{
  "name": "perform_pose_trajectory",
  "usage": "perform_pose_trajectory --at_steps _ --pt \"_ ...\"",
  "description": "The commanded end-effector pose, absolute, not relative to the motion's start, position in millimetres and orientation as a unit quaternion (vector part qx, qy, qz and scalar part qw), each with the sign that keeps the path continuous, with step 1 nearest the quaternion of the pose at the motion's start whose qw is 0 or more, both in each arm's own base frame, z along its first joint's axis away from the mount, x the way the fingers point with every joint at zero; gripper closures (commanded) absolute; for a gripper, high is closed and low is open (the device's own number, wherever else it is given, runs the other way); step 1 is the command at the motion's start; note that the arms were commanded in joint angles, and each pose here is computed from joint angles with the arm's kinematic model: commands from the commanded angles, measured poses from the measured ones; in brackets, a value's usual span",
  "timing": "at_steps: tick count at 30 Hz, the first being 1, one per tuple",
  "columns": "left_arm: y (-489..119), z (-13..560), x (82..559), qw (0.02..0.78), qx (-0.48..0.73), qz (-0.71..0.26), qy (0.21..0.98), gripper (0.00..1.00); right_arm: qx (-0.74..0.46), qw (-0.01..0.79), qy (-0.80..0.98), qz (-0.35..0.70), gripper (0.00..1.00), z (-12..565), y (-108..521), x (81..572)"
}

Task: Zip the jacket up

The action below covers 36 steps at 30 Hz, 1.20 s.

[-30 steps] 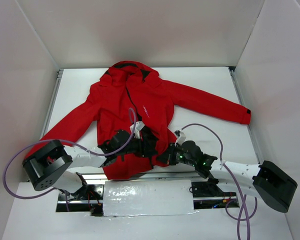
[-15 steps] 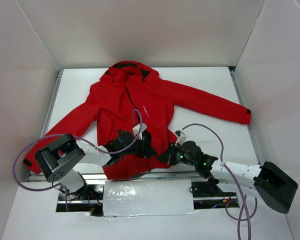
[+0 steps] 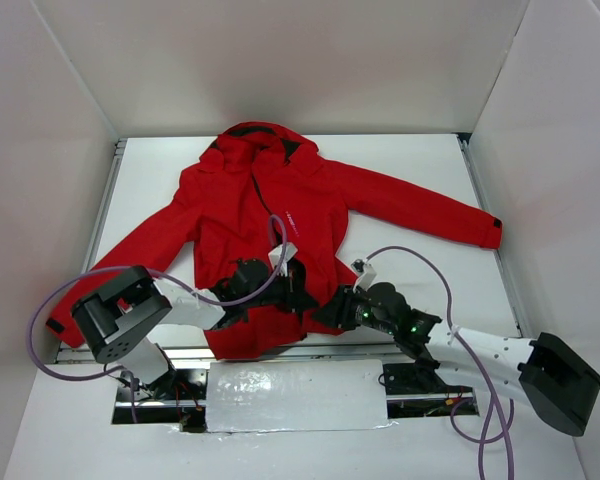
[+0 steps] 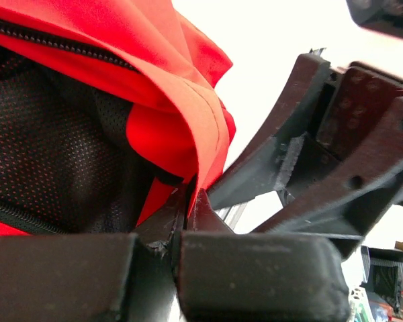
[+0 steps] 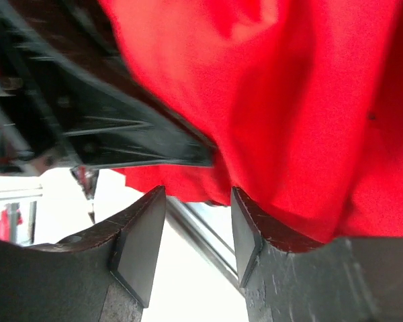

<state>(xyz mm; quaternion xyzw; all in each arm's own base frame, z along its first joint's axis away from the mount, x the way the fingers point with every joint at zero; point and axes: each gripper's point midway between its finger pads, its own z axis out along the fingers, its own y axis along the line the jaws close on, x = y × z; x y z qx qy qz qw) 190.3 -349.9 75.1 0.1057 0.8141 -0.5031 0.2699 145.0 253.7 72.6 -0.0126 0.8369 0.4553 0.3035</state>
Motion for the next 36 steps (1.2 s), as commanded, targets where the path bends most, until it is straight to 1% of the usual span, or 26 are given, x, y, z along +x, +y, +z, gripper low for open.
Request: perform_pose_trajectory --at_steps 1,4,5,6,8,9,10,12,14,18,22,24,26,29,32,33,36 --pt "-359.9 110.7 201.1 0.305 0.102 -0.527 0.787 1.00 -0.009 0.322 0.845 0.426 0.49 72.8 248.7 152.5" --pt "-356.5 113.8 207.7 0.309 0.079 -0.511 0.798 1.00 -0.011 0.330 0.854 0.402 0.46 73.2 249.3 154.1" --pt "-353.2 112.9 208.8 0.306 0.070 -0.501 0.807 1.00 -0.012 0.336 0.853 0.398 0.43 78.5 252.6 155.2" --pt "-351.0 112.9 213.5 0.310 0.053 -0.491 0.812 1.00 -0.010 0.343 0.854 0.391 0.42 81.8 254.4 156.0" --pt "-350.5 122.9 220.4 0.319 0.036 -0.482 0.816 1.00 -0.014 0.356 0.861 0.364 0.41 82.0 256.3 152.0" --pt "-348.7 118.2 217.7 0.310 0.029 -0.467 0.828 1.00 -0.009 0.365 0.859 0.359 0.41 92.2 261.8 155.6" --pt "-348.9 126.0 226.2 0.326 0.015 -0.457 0.828 1.00 -0.017 0.361 0.866 0.346 0.41 89.7 263.2 149.3" --pt "-350.4 133.2 225.1 0.329 0.011 -0.442 0.834 1.00 0.004 0.375 0.865 0.332 0.40 100.6 267.7 157.2" --pt "-346.8 136.5 231.6 0.344 -0.006 -0.421 0.839 1.00 0.014 0.381 0.869 0.314 0.40 103.2 270.6 158.1" --pt "-345.9 140.5 233.9 0.346 -0.021 -0.408 0.845 1.00 0.039 0.386 0.873 0.295 0.40 102.1 272.2 161.8" --pt "-345.6 138.8 230.5 0.339 -0.025 -0.408 0.847 1.00 0.064 0.393 0.877 0.268 0.45 97.8 265.7 168.3" --pt "-345.9 137.8 229.6 0.338 -0.023 -0.407 0.848 1.00 0.069 0.399 0.876 0.262 0.54 100.1 264.9 171.7" --pt "-344.1 136.0 229.0 0.337 -0.024 -0.404 0.850 1.00 0.070 0.404 0.878 0.248 0.66 100.6 261.6 173.8" --pt "-343.4 137.4 228.8 0.338 -0.024 -0.404 0.850 1.00 0.075 0.410 0.878 0.235 0.67 99.7 256.3 176.0" --pt "-343.1 137.7 228.9 0.338 -0.026 -0.404 0.849 1.00 0.070 0.408 0.877 0.244 0.64 100.7 259.0 174.8" --pt "-344.6 137.6 228.4 0.336 -0.023 -0.407 0.849 1.00 0.069 0.408 0.876 0.249 0.70 101.9 260.5 174.6" --pt "-347.4 139.9 227.8 0.334 -0.020 -0.415 0.846 1.00 0.059 0.411 0.871 0.262 0.73 103.2 266.1 174.3"
